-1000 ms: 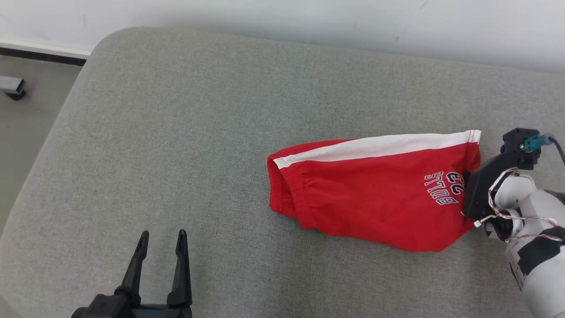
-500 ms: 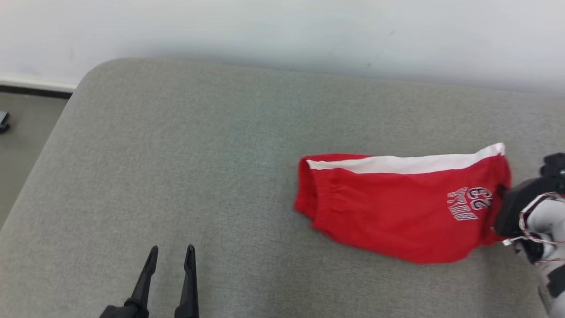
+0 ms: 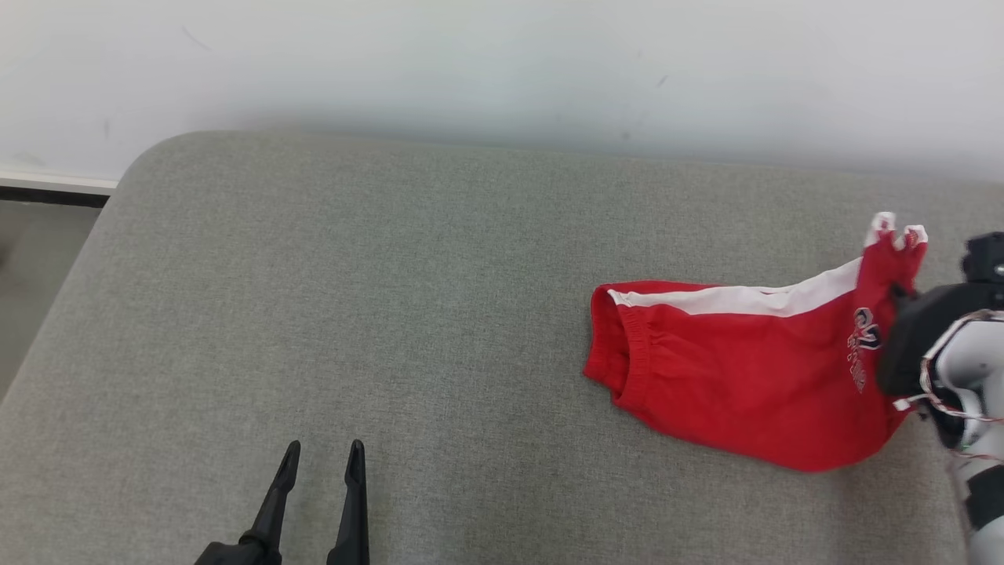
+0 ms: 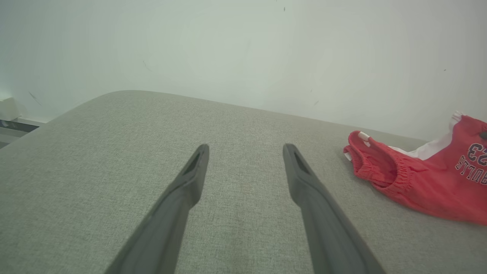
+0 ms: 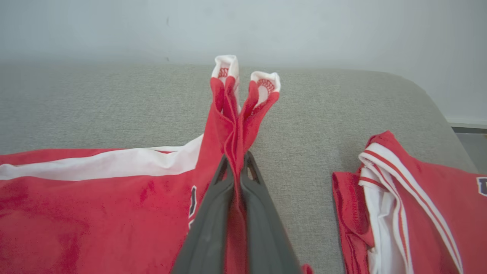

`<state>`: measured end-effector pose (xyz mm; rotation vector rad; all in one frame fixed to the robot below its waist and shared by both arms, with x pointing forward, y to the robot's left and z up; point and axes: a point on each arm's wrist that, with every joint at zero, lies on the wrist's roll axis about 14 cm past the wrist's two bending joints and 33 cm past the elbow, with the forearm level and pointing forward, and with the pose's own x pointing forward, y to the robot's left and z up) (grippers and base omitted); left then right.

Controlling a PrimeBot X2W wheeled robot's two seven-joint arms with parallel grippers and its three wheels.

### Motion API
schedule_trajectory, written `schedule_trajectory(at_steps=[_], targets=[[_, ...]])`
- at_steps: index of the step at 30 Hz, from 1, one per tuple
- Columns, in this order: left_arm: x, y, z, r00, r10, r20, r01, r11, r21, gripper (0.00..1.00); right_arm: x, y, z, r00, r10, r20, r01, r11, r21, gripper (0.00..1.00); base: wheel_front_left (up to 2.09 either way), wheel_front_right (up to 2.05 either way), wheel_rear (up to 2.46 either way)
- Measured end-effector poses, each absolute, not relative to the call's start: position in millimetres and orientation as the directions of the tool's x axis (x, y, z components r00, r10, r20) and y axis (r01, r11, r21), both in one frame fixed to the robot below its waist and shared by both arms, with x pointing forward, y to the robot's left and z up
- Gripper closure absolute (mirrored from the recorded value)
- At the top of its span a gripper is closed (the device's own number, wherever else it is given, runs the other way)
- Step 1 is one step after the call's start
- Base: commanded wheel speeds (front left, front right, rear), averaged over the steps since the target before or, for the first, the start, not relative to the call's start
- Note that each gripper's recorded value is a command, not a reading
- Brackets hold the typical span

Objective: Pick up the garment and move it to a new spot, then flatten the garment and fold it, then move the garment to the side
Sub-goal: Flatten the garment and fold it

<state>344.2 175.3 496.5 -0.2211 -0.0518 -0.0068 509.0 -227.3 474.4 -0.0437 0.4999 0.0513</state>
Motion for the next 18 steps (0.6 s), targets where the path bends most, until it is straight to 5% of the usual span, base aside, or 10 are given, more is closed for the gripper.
schedule_trajectory(at_steps=[18], targets=[[334.0, 185.4, 500.3, 0.997, 0.036, 0.063, -0.021, 0.973, -0.229, 0.0, 485.3, -58.8, 480.4, 0.781, 0.367, -0.505, -0.374, 0.923, 0.092, 1.0, 0.0, 0.0, 0.0]])
